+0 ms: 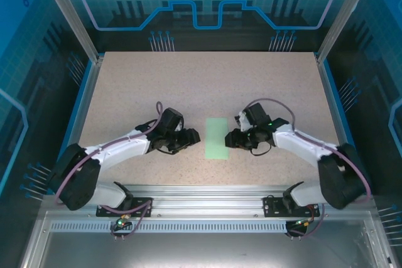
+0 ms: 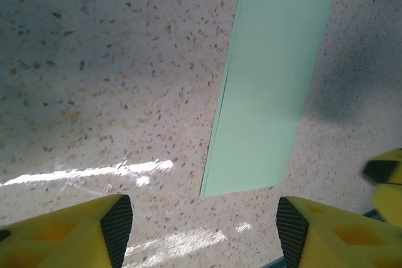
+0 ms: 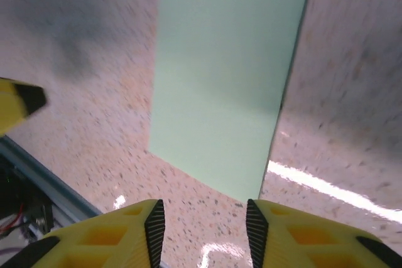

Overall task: Fold a paper plane with a square sheet of paper (pick it up from the middle)
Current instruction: Fold the square sheet of paper in half at the center of the table.

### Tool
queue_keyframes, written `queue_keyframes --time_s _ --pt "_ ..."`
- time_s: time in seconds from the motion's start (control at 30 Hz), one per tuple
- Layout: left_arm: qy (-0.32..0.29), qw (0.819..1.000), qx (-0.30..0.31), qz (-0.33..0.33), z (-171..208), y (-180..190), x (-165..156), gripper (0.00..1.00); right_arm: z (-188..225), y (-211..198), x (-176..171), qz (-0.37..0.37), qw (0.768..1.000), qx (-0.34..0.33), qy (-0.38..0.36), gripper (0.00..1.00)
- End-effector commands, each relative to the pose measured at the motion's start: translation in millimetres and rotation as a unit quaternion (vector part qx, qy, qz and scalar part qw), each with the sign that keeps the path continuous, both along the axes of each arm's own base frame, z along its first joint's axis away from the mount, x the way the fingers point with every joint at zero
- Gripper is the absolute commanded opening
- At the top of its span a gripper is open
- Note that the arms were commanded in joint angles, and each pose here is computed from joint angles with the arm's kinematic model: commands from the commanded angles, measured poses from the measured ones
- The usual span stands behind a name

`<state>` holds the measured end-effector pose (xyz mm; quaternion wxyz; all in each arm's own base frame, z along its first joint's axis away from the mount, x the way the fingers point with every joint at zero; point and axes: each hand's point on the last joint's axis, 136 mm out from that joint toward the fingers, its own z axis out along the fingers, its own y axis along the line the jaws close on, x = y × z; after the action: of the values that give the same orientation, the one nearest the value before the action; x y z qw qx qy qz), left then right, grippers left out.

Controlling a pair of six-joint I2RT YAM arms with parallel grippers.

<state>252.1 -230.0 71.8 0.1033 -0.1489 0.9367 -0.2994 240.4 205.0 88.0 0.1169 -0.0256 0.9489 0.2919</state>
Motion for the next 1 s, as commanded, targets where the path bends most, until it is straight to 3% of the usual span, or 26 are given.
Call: queue_keyframes --time_s 0.0,0.07,0.13,0.2,0.27,0.3,0.53,0.7,0.77,0.9,0.97 --pt "-0.008 1.0 -0.014 0.0 7.8 -11.8 12.6 0.66 21.5 -34.3 19.6 -0.051 0.993 -0.072 -0.073 0.51" --pt "-0.012 1.0 -0.013 0.001 7.3 -14.6 19.0 0.66 30.9 -36.8 27.4 -0.051 0.991 -0.07 -0.103 0.63" --pt "-0.011 1.0 -0.007 0.0 5.3 -17.5 25.2 0.66 23.7 -42.4 30.7 -0.051 0.991 -0.087 -0.083 0.76" --pt "-0.009 1.0 -0.006 0.0 1.9 -20.6 30.2 0.65 2.4 -47.2 28.9 -0.055 0.992 -0.108 -0.022 0.74" --pt "-0.006 1.0 -0.009 0.003 -1.3 -24.2 34.3 0.65 -7.7 -35.8 31.0 -0.017 0.994 -0.101 0.03 0.53" --pt "-0.004 1.0 -0.011 0.003 -2.3 -25.7 35.7 0.64 -15.5 -37.2 31.2 -0.022 0.992 -0.112 0.047 0.51" --pt "0.001 1.0 -0.008 0.015 -9.2 -22.4 35.8 0.62 -17.3 -2.3 31.9 0.025 0.996 -0.088 0.004 0.41" --pt "-0.009 1.0 -0.013 0.021 -5.1 -17.4 33.8 0.62 -8.8 7.1 34.4 0.024 0.994 -0.096 -0.053 0.48" --pt "-0.016 0.999 -0.013 0.026 -3.3 -14.1 33.2 0.63 -12.3 10.6 36.9 0.032 0.993 -0.09 -0.075 0.59" --pt "-0.035 0.999 -0.014 0.033 3.8 -7.9 33.6 0.63 -27.0 -1.0 29.0 0.019 0.993 -0.119 -0.008 0.59" --pt "-0.042 0.998 -0.014 0.037 6.4 -4.9 33.3 0.64 -29.9 5.4 26.7 0.032 0.993 -0.111 -0.011 0.59"
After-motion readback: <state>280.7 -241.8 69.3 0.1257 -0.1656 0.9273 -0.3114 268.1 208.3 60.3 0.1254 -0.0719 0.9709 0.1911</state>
